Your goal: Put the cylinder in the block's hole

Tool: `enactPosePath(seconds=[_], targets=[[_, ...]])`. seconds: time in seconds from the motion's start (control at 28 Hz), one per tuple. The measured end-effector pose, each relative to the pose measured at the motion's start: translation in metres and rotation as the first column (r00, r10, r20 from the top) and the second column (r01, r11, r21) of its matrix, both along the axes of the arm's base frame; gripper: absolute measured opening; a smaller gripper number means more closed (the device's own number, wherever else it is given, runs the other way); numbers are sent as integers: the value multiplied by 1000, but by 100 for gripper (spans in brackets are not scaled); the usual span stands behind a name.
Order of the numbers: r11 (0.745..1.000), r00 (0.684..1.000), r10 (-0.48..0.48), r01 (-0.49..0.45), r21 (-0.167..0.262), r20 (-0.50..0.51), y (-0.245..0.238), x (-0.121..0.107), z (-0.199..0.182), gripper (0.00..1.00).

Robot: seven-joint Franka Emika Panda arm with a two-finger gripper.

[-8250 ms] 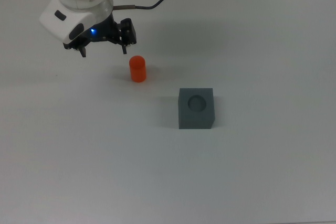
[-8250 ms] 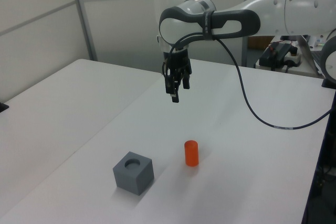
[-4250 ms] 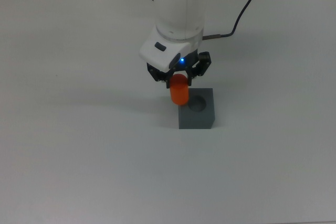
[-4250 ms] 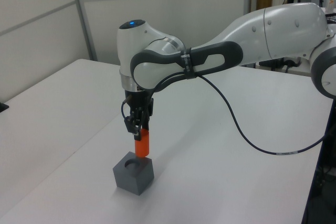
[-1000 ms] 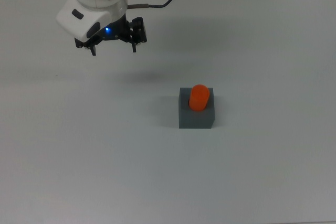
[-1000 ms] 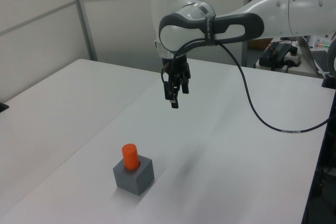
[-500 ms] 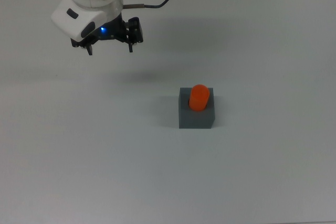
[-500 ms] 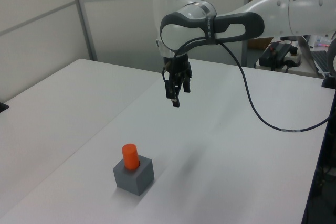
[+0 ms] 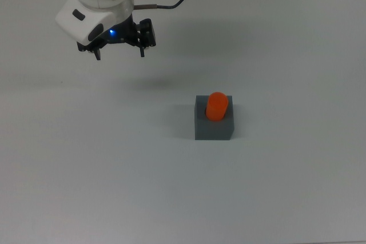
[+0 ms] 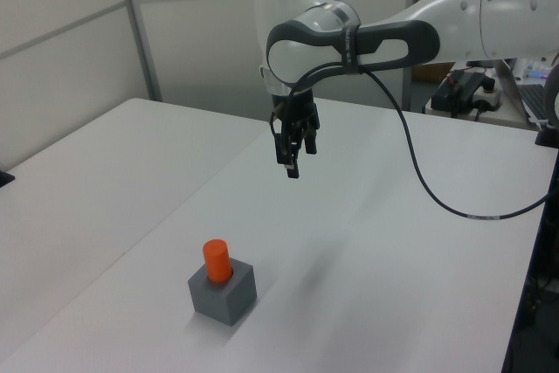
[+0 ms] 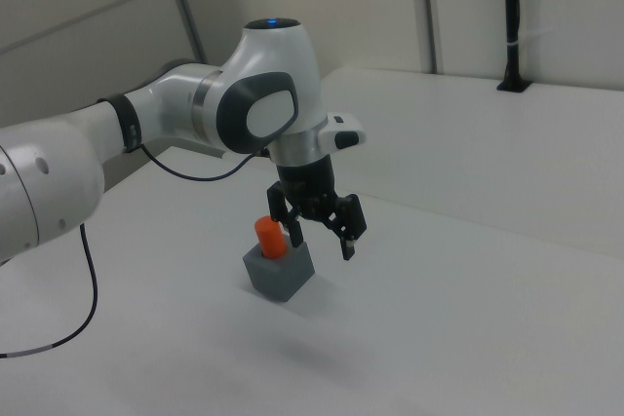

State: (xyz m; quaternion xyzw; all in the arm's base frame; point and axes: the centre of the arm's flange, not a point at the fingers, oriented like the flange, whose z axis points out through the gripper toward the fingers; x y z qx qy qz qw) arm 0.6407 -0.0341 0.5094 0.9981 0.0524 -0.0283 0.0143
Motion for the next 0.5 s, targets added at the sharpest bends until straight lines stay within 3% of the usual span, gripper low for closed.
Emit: enactPosePath(seconds=[0.5], targets=[[1000, 1000, -1, 1, 0, -6, -1, 1, -4, 100]])
